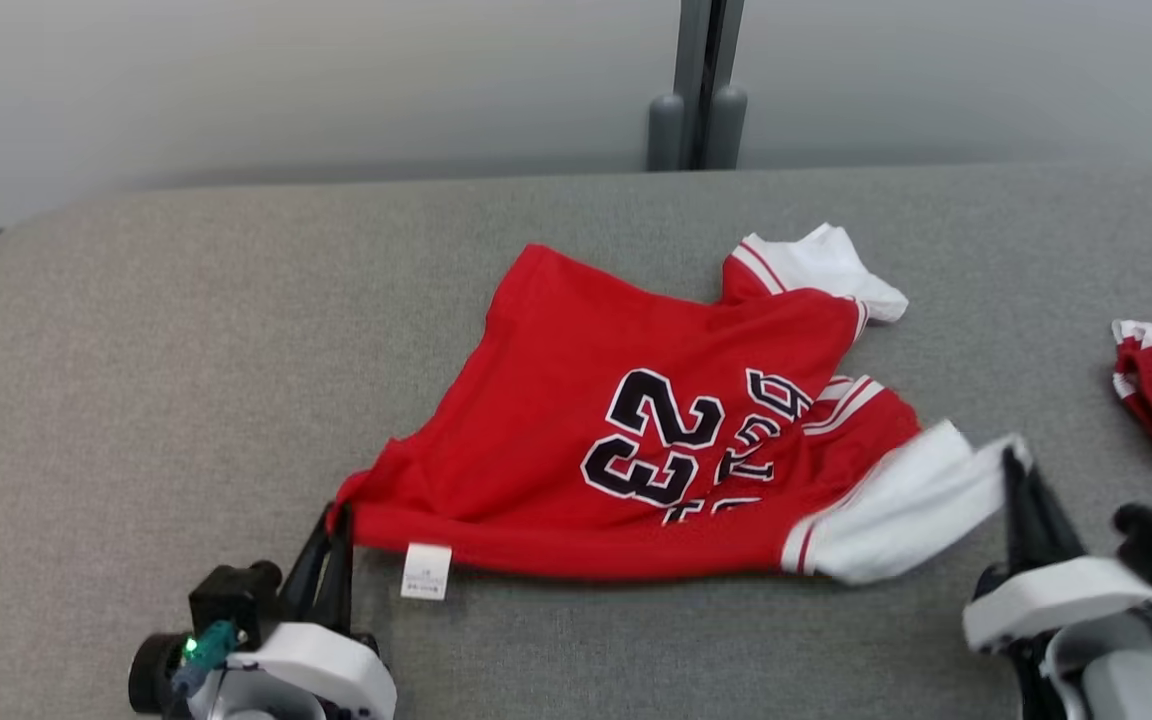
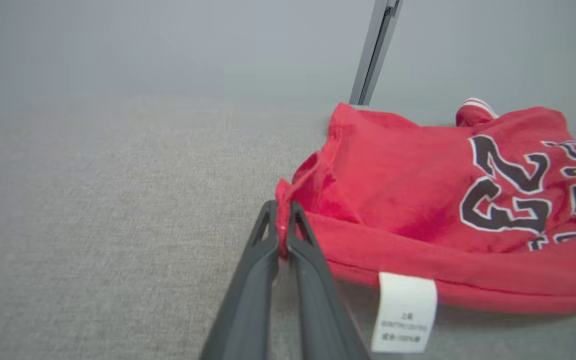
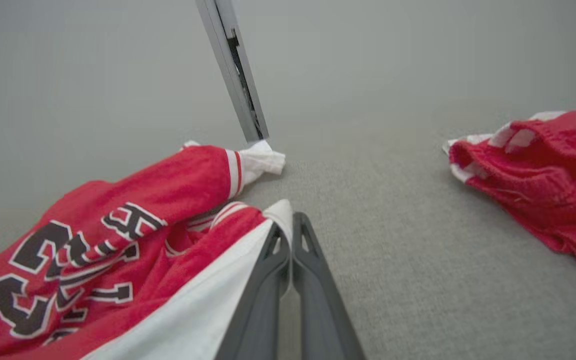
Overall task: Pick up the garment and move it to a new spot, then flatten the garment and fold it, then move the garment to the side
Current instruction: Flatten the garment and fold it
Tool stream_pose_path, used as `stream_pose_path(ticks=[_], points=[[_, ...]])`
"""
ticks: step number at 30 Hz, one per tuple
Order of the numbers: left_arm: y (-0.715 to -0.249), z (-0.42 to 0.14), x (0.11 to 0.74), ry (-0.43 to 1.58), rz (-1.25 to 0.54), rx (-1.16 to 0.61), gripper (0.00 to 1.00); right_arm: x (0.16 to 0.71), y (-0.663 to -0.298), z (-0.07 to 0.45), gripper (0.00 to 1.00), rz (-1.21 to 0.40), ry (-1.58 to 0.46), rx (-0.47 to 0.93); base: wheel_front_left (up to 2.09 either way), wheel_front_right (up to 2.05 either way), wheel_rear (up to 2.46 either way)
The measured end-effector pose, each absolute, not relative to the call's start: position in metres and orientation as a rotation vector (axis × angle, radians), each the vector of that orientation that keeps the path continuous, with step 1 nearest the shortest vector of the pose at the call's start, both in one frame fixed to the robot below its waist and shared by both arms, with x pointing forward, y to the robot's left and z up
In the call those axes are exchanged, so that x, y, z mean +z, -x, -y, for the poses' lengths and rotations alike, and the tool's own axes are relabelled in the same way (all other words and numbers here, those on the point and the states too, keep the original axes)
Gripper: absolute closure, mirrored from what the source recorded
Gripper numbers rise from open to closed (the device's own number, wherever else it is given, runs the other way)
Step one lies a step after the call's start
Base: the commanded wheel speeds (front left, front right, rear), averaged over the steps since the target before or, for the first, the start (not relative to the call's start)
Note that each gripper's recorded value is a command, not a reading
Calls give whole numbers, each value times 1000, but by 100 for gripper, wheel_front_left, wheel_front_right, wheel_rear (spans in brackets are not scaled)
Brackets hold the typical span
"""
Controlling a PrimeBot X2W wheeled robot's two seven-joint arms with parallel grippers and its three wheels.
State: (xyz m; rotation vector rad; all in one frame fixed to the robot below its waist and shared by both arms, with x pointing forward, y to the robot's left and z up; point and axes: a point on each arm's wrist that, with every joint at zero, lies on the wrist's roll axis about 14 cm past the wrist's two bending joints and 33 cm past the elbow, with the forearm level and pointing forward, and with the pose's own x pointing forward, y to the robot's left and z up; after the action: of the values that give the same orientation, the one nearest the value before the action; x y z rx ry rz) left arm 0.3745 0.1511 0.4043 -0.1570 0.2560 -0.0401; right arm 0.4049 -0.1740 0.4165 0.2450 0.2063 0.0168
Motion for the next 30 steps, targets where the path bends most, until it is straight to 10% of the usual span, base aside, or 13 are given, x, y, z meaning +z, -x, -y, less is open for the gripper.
stream_pose_path(ticks=[19,30], points=[[-442,-172,740,-88,591,-154,100,783,-408,209,100,807,-160,86,0,0,0],[-493,-181,717,-181,388,-147,100,765,-470,191,100,662,-116,141,0,0,0]])
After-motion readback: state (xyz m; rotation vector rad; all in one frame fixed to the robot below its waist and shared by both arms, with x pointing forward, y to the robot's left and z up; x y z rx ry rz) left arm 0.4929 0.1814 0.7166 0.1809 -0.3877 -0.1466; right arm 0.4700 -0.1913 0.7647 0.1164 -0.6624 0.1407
